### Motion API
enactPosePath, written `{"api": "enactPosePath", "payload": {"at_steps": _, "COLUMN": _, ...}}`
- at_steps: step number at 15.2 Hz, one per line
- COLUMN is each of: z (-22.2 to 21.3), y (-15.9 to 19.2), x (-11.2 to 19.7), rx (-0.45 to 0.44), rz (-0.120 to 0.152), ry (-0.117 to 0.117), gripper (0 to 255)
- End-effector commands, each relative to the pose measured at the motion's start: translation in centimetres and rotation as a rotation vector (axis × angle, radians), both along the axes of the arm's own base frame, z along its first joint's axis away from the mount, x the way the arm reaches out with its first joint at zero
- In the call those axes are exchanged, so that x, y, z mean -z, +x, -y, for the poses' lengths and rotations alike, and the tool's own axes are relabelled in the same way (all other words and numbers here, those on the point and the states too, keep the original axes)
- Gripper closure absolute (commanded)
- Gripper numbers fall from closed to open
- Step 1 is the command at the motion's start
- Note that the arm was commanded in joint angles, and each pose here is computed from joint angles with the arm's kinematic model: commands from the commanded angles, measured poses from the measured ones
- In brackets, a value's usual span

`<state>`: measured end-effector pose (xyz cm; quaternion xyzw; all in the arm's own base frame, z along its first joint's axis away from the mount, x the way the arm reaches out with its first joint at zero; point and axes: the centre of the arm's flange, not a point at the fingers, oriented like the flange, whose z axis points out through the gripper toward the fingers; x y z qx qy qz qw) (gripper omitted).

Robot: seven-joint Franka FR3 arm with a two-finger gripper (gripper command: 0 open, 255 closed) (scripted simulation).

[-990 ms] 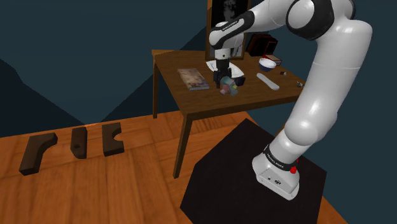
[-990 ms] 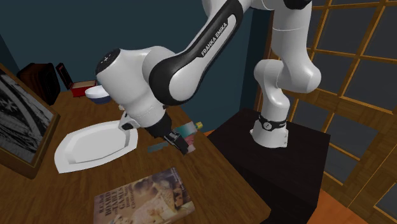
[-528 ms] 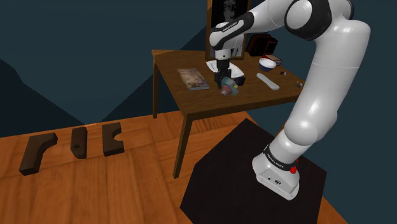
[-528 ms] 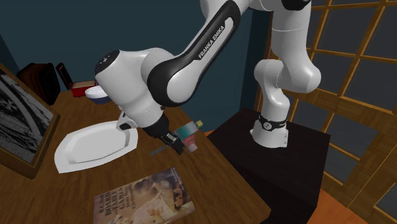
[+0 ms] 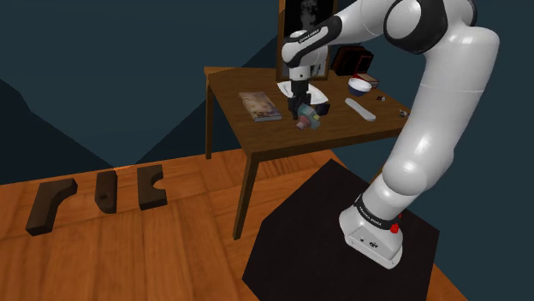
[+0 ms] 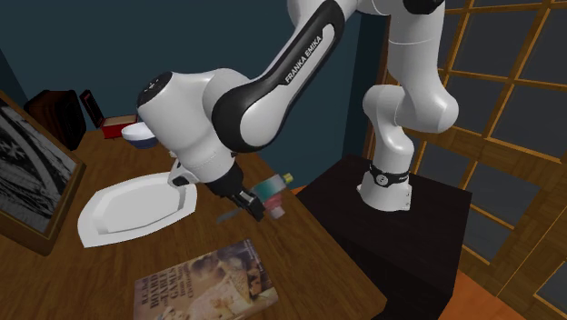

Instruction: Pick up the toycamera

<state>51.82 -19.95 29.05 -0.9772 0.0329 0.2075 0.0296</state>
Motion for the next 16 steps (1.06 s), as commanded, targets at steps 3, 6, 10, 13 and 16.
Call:
{"api": "enactPosePath", "payload": {"at_steps": 3, "z": -0.8, "y": 0.0, "x": -0.8, "rx": 0.014, "rz": -0.008, "ry": 0.031, "gripper": 255}}
{"api": "enactPosePath", "payload": {"at_steps": 6, "z": -0.8, "y": 0.0, "x": -2.4, "rx": 0.014, "rz": -0.008, "ry": 0.031, "gripper": 255}}
{"api": "enactPosePath", "payload": {"at_steps": 10, "z": -0.8, "y": 0.0, "x": -4.5, "rx": 0.014, "rz": -0.008, "ry": 0.031, "gripper": 255}}
{"api": "enactPosePath", "payload": {"at_steps": 13, "z": -0.8, "y": 0.0, "x": -6.1, "rx": 0.014, "rz": -0.008, "ry": 0.031, "gripper": 255}}
{"api": "enactPosePath", "payload": {"at_steps": 16, "z": -0.8, "y": 0.0, "x": -6.7, "rx": 0.014, "rz": -0.008, "ry": 0.031, "gripper": 255}}
